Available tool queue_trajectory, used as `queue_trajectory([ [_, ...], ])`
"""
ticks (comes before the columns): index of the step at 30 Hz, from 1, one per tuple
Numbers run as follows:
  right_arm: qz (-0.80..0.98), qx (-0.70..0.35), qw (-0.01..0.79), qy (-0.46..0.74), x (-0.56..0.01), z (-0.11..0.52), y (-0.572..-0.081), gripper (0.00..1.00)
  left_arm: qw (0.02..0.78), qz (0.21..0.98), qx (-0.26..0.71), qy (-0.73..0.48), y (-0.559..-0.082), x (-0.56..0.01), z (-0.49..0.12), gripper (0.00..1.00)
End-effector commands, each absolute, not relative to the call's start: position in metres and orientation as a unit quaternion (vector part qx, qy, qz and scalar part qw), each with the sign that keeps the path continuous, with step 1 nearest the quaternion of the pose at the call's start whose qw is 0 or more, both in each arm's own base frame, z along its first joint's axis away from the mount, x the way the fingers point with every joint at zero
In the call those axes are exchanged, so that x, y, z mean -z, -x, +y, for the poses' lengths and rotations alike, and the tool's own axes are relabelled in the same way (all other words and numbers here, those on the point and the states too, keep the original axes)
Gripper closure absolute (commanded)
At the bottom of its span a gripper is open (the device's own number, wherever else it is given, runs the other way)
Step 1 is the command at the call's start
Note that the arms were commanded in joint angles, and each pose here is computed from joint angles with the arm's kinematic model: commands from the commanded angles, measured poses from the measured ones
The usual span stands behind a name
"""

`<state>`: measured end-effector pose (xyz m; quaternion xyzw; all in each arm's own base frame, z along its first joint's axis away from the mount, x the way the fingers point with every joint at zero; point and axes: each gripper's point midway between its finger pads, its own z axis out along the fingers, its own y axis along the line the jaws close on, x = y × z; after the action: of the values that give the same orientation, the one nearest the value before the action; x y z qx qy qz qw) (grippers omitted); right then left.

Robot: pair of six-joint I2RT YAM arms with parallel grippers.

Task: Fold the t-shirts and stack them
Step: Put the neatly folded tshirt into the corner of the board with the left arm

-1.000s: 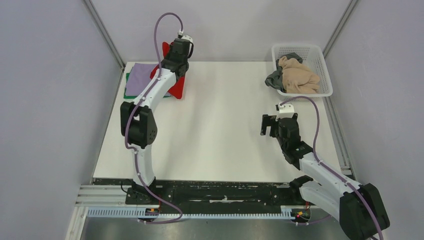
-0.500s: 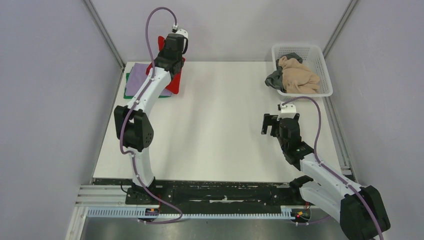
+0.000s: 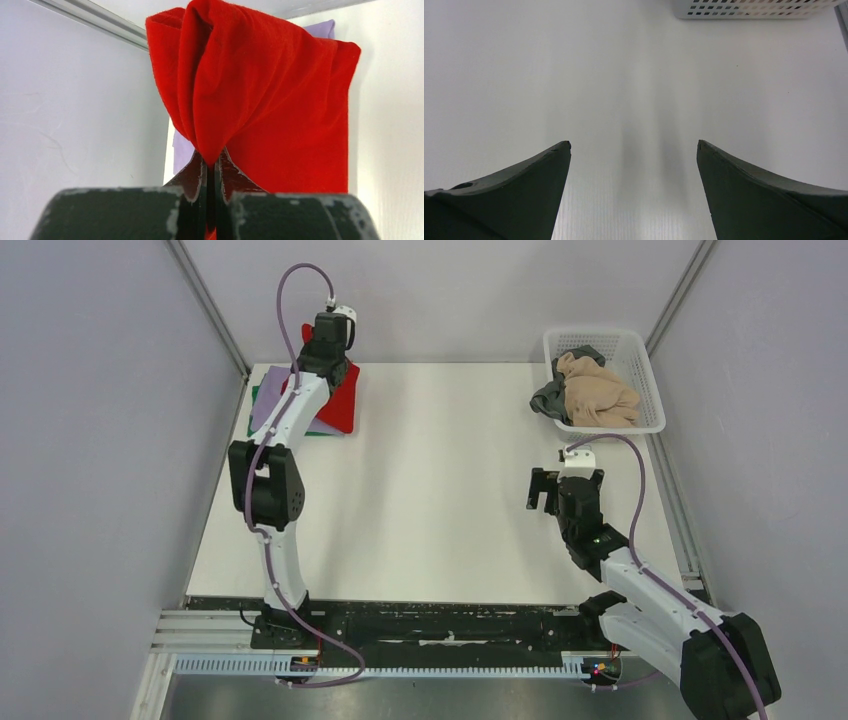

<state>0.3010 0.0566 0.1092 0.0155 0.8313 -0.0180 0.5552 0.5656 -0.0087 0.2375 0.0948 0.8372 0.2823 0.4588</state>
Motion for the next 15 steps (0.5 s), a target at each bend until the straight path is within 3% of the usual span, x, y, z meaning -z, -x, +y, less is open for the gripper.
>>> queue_trajectory([
  [1,0.829,0.039,0.557,-0.036,-0.111,0.045,-0.298,0.02,0.488,0.826,-0.271,-0.079,-0.589,-0.237,0.000,0.98],
  [15,0.835,0.063,0.544,-0.050,-0.105,0.031,-0.283,0.02,0.457,0.838,-0.296,-0.037,-0.617,-0.192,0.072,0.98],
])
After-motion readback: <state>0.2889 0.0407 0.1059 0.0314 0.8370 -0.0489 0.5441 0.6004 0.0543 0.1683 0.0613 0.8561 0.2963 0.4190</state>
